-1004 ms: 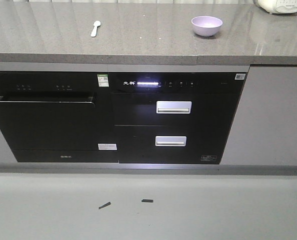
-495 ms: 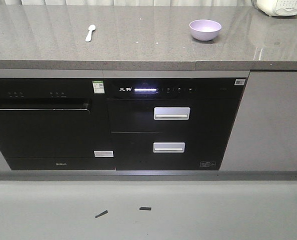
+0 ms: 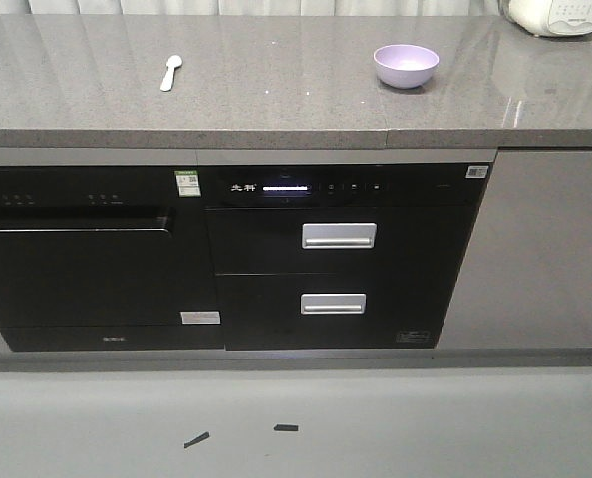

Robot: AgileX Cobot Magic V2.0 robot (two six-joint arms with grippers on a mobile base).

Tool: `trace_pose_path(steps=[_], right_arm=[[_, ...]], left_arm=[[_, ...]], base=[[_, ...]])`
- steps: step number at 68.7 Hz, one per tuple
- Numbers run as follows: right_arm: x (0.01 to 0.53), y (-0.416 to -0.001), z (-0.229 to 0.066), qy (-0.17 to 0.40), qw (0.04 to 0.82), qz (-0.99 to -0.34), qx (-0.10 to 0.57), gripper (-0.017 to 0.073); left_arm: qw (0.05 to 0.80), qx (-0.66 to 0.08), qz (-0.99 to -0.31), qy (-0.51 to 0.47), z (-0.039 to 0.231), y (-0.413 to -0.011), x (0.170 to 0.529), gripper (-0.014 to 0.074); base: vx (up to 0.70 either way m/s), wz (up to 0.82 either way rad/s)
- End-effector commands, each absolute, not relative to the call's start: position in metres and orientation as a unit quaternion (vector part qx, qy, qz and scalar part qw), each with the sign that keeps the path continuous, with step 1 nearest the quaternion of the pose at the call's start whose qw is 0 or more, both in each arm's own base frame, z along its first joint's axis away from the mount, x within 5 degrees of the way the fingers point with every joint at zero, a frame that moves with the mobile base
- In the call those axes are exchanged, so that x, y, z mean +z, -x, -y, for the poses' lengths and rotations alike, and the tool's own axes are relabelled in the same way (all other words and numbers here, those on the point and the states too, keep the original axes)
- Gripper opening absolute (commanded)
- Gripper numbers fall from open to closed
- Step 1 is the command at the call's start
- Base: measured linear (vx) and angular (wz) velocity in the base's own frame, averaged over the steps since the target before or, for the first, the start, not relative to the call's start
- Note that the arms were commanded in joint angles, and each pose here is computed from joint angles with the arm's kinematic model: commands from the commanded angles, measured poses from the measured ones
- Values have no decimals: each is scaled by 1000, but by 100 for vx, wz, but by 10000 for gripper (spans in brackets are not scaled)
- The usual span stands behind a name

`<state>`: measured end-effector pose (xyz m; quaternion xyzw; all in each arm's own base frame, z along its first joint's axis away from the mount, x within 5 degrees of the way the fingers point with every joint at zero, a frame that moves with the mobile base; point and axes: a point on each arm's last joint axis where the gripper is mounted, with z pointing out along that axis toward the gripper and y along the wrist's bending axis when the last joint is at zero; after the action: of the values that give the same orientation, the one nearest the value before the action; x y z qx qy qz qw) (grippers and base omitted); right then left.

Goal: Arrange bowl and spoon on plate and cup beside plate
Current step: 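Continue driving forward until the countertop edge is close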

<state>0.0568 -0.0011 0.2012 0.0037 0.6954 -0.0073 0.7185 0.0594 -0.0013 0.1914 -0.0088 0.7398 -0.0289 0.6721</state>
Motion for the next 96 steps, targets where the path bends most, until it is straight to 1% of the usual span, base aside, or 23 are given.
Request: trace_pose_path(steps=[1,96], right_arm=[[203,-56,0,4,740,-672,-13,-5],[203,-56,0,4,740,-672,-13,-5]], left_arm=[[682,-38,-730,12,2,-61,187,-6],[682,-38,-730,12,2,-61,187,-6]], base=[[6,-2],[5,-1]])
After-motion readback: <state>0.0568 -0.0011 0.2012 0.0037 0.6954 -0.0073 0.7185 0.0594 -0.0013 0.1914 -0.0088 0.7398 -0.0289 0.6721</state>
